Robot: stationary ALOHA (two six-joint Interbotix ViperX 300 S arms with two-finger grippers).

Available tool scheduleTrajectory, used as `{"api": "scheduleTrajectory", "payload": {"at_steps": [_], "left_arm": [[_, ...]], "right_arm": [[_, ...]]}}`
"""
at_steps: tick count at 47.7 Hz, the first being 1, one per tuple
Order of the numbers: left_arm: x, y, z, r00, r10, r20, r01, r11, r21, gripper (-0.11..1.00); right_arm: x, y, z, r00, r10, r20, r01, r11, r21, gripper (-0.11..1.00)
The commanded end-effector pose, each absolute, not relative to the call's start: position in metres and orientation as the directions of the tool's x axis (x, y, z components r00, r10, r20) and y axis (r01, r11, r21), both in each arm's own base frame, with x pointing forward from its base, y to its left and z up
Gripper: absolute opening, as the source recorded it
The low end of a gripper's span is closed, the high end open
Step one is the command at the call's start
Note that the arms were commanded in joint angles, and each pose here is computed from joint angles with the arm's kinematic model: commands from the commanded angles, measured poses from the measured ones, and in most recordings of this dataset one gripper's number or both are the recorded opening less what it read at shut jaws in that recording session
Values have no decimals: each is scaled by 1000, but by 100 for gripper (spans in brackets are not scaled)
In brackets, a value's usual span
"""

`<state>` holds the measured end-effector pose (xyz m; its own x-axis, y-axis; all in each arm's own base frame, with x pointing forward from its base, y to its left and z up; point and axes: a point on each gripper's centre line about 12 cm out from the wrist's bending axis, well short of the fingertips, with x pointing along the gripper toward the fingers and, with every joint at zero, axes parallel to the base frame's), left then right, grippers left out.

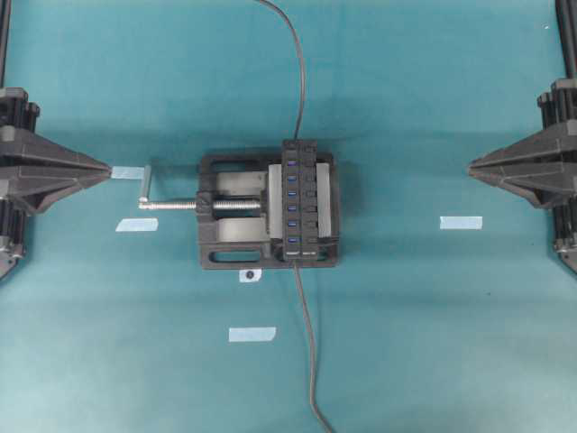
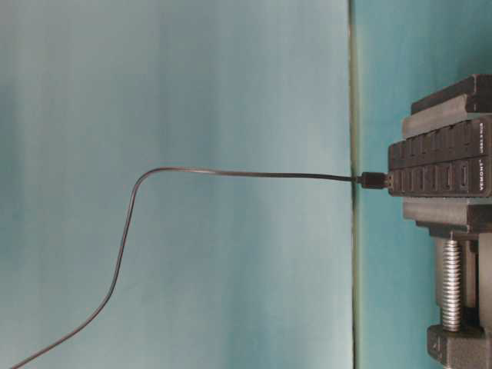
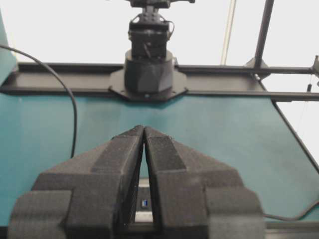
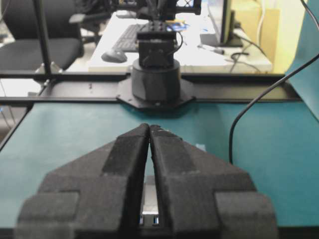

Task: Insert the USB into the front port of the fixed hub.

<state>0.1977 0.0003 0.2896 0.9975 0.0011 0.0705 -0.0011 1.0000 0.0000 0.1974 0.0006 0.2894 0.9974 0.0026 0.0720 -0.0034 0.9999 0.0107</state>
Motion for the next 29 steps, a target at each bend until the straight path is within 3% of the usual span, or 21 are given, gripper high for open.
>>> {"api": "scheduleTrajectory", "payload": {"at_steps": [1, 4, 8, 15, 29], "left_arm": [[200, -4, 281, 998, -21, 52, 21, 1000, 3, 13], [200, -5, 279, 999, -26, 43, 26, 1000, -5, 9], [202, -5, 280, 999, -26, 41, 26, 1000, -10, 0], [204, -5, 281, 999, -25, 32, 26, 1000, -8, 0], [215, -5, 283, 999, -25, -23, 25, 1000, -10, 0]], "right_arm": [[198, -1, 290, 997, -7, 75, 6, 1000, 15, 16], [195, -3, 282, 998, -19, 61, 15, 998, 53, 18], [190, -4, 277, 998, -26, 58, 20, 993, 115, 6], [184, -5, 275, 998, -31, 56, 21, 985, 171, -1], [188, -13, 277, 991, -67, -115, 87, 980, 177, -1]]}}
